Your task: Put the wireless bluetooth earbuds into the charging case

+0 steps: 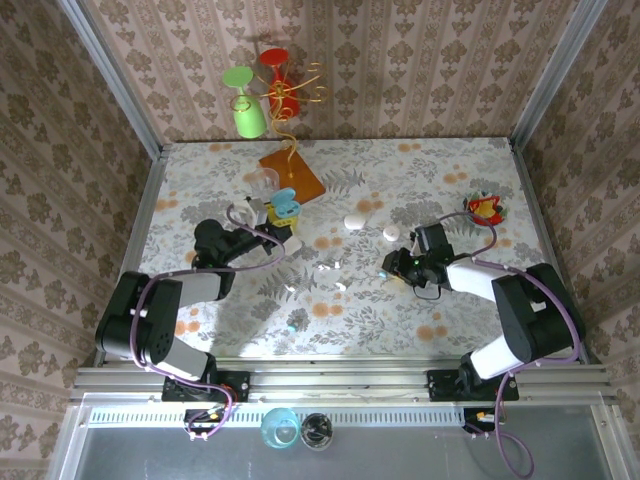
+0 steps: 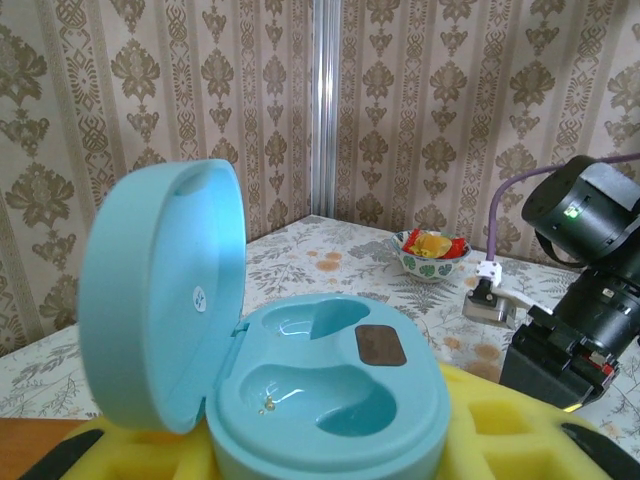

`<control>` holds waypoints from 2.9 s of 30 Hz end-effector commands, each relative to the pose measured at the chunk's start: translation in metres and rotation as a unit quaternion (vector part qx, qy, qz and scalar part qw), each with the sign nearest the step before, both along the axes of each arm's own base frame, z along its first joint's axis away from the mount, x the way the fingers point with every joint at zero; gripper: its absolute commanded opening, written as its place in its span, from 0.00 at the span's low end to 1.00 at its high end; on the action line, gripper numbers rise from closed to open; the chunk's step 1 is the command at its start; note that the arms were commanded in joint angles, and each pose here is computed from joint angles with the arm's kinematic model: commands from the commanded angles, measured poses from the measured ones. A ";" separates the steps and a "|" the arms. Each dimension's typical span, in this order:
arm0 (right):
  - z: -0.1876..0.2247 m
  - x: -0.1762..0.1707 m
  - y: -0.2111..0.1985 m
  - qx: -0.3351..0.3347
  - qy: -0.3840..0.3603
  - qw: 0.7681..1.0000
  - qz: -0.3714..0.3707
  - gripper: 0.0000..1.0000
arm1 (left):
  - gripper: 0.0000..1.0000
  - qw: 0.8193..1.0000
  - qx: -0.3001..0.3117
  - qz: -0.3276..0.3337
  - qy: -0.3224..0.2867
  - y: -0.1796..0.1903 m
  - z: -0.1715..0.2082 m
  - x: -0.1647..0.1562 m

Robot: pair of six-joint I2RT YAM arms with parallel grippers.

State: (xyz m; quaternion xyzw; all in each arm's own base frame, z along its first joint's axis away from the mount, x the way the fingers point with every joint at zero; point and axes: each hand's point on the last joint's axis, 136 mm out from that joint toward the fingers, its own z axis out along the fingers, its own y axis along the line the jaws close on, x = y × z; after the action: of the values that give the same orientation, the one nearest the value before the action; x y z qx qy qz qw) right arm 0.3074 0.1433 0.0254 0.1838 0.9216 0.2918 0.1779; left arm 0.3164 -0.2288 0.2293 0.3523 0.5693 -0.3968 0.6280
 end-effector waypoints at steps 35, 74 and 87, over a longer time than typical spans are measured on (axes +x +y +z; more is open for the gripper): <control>0.061 -0.020 0.005 -0.310 -0.039 0.928 0.204 0.51 | 0.35 0.998 -0.001 0.052 -0.021 0.023 0.002 0.006; 0.002 0.003 0.032 -0.621 0.001 0.693 0.366 0.28 | 0.35 0.996 -0.005 0.082 -0.019 0.049 0.004 0.006; -0.002 -0.001 0.028 -0.621 0.014 0.693 0.365 0.21 | 0.35 0.997 -0.005 0.081 -0.019 0.049 0.003 0.004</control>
State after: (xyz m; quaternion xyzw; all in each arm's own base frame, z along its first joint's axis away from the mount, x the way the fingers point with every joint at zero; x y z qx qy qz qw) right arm 0.3065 0.1760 0.0213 -0.3157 0.8948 -0.2899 0.1251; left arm 0.3262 -0.1819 0.2216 0.2996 0.6013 -0.3455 0.6552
